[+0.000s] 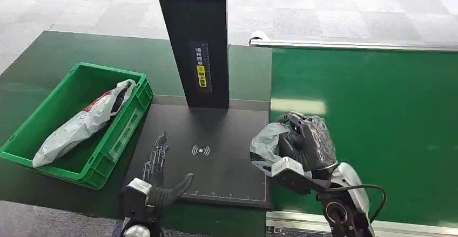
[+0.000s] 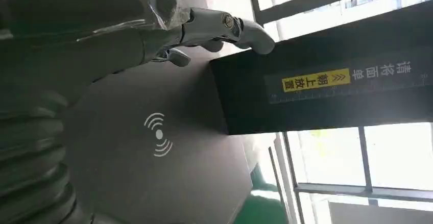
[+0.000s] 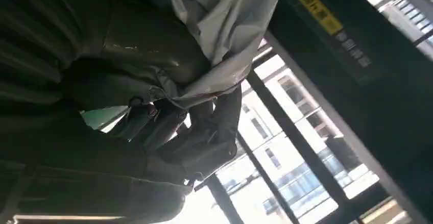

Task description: Moved the parcel from conveyor to table for the left to box.

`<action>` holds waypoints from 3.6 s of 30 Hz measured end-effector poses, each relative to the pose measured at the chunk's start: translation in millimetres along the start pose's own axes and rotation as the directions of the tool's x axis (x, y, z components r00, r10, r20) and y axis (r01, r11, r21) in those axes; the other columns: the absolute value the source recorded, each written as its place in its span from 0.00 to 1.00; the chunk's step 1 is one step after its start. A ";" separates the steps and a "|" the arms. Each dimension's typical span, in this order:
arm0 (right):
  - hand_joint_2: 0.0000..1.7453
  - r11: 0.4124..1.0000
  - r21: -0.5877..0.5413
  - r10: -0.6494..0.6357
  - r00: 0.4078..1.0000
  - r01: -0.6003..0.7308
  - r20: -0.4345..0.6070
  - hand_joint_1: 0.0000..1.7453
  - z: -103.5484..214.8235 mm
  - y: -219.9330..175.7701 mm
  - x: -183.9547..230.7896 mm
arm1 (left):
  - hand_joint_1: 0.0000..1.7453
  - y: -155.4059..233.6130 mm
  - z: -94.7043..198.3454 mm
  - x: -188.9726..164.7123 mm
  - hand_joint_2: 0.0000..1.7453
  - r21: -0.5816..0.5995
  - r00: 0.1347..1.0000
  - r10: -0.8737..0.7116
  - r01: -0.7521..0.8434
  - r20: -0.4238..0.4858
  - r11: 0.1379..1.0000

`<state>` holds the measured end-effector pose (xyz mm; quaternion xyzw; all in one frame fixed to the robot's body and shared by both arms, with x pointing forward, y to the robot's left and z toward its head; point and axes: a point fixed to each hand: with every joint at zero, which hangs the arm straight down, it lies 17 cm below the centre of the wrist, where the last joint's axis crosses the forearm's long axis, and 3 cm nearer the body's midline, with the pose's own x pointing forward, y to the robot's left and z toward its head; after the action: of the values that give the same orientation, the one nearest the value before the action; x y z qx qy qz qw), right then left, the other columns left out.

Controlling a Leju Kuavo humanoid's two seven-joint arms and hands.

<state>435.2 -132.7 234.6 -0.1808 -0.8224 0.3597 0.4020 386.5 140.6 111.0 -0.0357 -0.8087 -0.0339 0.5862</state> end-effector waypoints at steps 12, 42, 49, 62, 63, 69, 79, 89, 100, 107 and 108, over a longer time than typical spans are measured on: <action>1.00 0.977 0.214 -0.051 0.962 -0.008 0.267 1.00 -86.1 39.7 85.4 | 0.00 14.9 -7.5 2.1 1.00 0.043 1.000 -0.007 0.007 0.004 0.999; 1.00 0.830 0.554 -0.202 0.958 0.057 0.204 0.00 -47.0 154.6 87.5 | 0.00 15.8 -14.1 2.4 1.00 0.041 1.000 -0.008 0.008 -0.002 0.999; 1.00 0.749 0.629 -0.289 0.957 0.208 0.028 0.00 15.8 198.9 37.4 | 0.00 15.9 -11.3 -2.8 1.00 0.031 1.000 -0.014 0.014 -0.025 0.999; 1.00 0.624 0.610 -0.501 0.849 0.489 -0.169 0.00 74.1 204.0 21.8 | 0.00 15.1 -10.5 -2.9 1.00 0.000 0.998 -0.058 0.058 -0.018 0.998; 1.00 0.614 0.580 -0.543 0.820 0.536 -0.182 0.00 75.4 197.2 22.6 | 0.00 17.2 -10.0 -2.4 1.00 -0.003 0.997 -0.074 0.074 -0.013 0.997; 1.00 0.578 0.286 -0.744 0.638 0.764 -0.199 0.00 88.7 125.5 -6.9 | 0.00 36.5 1.2 -6.5 1.00 -0.072 0.974 -0.226 0.226 0.009 0.972; 1.00 0.582 -0.139 -0.813 0.568 0.801 -0.129 0.00 135.6 21.6 -76.0 | 0.00 47.7 15.4 -5.8 1.00 -0.202 0.954 -0.297 0.300 0.044 0.932; 1.00 0.651 -0.239 -0.759 0.629 0.721 -0.170 0.00 156.3 15.0 -94.7 | 0.00 10.1 25.9 -5.4 1.00 -0.351 0.934 -0.342 0.357 0.106 0.866; 1.00 0.628 -0.261 -0.777 0.607 0.733 -0.164 0.00 154.6 16.2 -94.7 | 0.10 -45.3 33.6 -14.6 1.00 -0.477 0.934 -0.325 0.355 0.147 0.804; 1.00 0.621 -0.254 -0.783 0.601 0.742 -0.158 0.00 152.4 18.8 -91.1 | 1.00 -53.5 44.9 -44.0 1.00 -0.472 0.857 -0.492 0.501 0.153 0.725; 1.00 0.619 -0.255 -0.785 0.600 0.743 -0.157 0.00 152.0 19.0 -90.6 | 1.00 -54.7 47.3 -47.1 1.00 -0.476 0.851 -0.503 0.510 0.153 0.717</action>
<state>370.6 -240.8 108.9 0.1129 -0.7882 0.0579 0.6021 351.1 90.0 50.8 0.0361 -0.7541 -0.4005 0.5193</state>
